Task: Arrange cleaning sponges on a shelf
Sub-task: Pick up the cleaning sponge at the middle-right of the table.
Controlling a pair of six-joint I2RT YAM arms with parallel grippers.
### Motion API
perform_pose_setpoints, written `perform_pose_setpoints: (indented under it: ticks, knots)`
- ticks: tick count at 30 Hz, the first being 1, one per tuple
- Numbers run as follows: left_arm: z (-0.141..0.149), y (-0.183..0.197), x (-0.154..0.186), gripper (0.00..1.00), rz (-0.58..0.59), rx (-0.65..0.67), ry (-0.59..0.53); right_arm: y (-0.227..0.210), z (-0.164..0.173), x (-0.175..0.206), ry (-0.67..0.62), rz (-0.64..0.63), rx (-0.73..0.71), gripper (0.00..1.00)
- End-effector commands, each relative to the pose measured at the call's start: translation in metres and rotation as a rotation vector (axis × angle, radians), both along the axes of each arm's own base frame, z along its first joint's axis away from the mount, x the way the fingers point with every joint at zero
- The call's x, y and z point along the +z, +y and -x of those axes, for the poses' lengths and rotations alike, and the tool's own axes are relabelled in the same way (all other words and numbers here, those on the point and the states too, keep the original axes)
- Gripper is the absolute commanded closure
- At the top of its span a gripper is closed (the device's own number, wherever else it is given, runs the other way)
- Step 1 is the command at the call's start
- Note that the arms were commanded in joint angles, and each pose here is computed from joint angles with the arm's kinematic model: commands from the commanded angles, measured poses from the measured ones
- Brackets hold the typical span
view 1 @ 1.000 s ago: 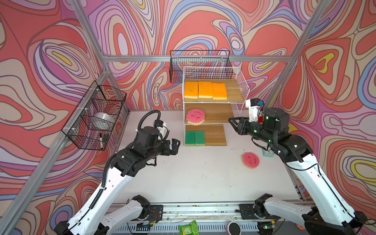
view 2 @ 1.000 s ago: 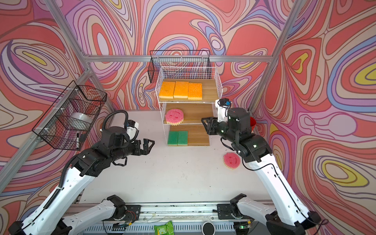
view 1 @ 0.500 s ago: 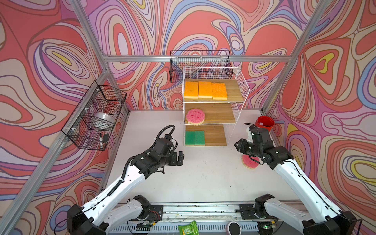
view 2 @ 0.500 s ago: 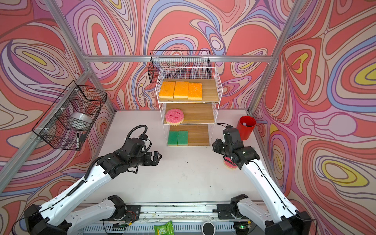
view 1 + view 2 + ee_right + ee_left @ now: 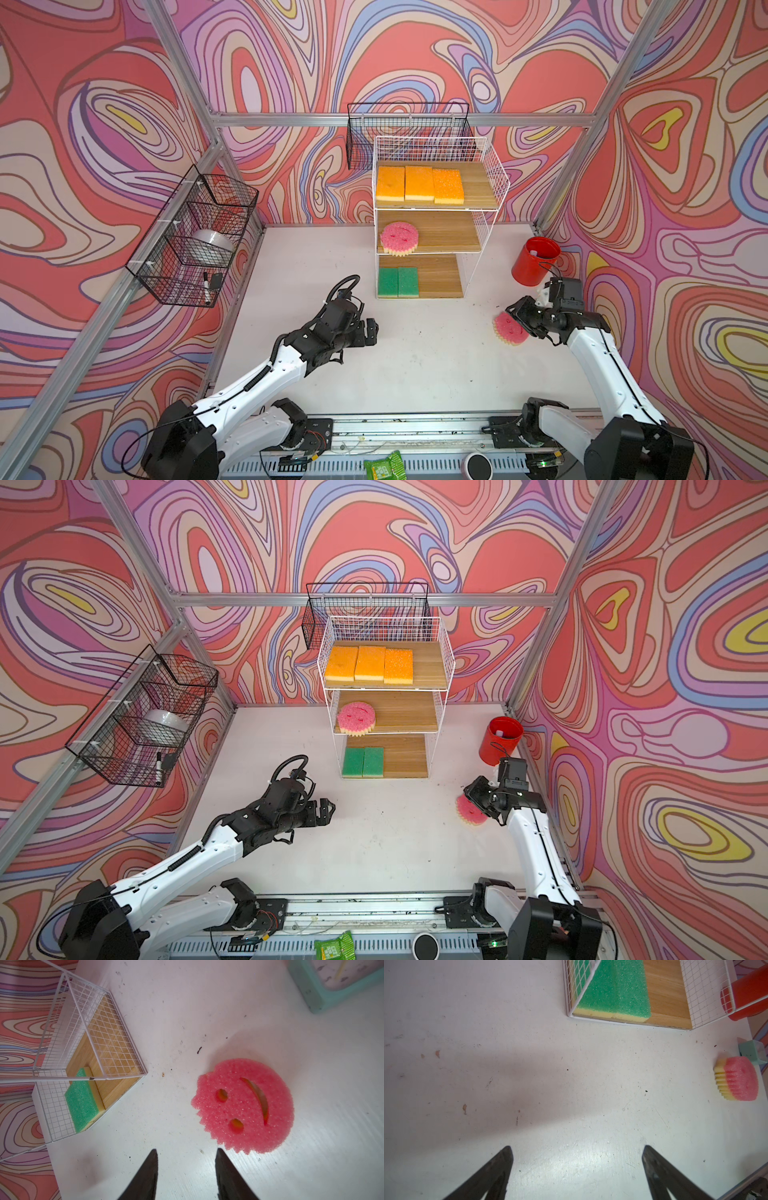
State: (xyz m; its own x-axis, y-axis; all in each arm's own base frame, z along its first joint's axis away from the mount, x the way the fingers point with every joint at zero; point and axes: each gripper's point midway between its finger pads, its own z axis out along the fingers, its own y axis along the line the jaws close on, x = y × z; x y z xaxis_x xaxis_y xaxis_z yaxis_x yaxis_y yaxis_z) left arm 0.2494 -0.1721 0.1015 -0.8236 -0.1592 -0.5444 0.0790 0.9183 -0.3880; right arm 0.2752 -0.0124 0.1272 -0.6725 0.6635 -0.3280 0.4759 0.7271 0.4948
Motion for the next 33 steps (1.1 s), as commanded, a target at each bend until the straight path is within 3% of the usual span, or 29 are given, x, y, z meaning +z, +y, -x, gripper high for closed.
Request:
perform_pose_setpoints:
  ticks: [1,6,10,13,15,17,27,30,33]
  knots:
    - [-0.018,-0.014,0.006,0.02,0.076,0.027,-0.065,-0.022,0.003,-0.005,0.006,0.032,-0.068,0.45]
    - [-0.024,-0.020,0.000,0.02,0.087,0.015,-0.079,-0.043,0.002,-0.012,0.017,0.017,-0.161,0.17]
    - [-0.023,-0.019,0.003,0.02,0.090,0.005,-0.099,-0.050,-0.005,-0.023,0.039,0.011,-0.186,0.15]
    - [-0.022,-0.016,0.010,0.02,0.085,0.007,-0.123,-0.054,-0.007,-0.036,0.069,0.010,-0.202,0.22]
    - [-0.022,-0.013,0.015,0.02,0.085,0.009,-0.142,-0.055,-0.008,-0.044,0.077,0.008,-0.208,0.39]
    - [-0.021,-0.012,0.018,0.01,0.087,0.009,-0.154,-0.057,-0.009,-0.047,0.078,0.017,-0.216,0.49]
    - [-0.022,-0.018,0.009,0.01,0.092,-0.010,-0.131,-0.075,-0.001,-0.055,0.143,0.125,-0.230,0.46]
    - [-0.021,-0.019,0.007,0.01,0.095,-0.012,-0.123,-0.076,0.000,-0.058,0.159,0.138,-0.223,0.49]
    - [-0.021,-0.018,0.008,0.01,0.089,-0.013,-0.127,-0.076,0.001,-0.062,0.168,0.143,-0.217,0.60]
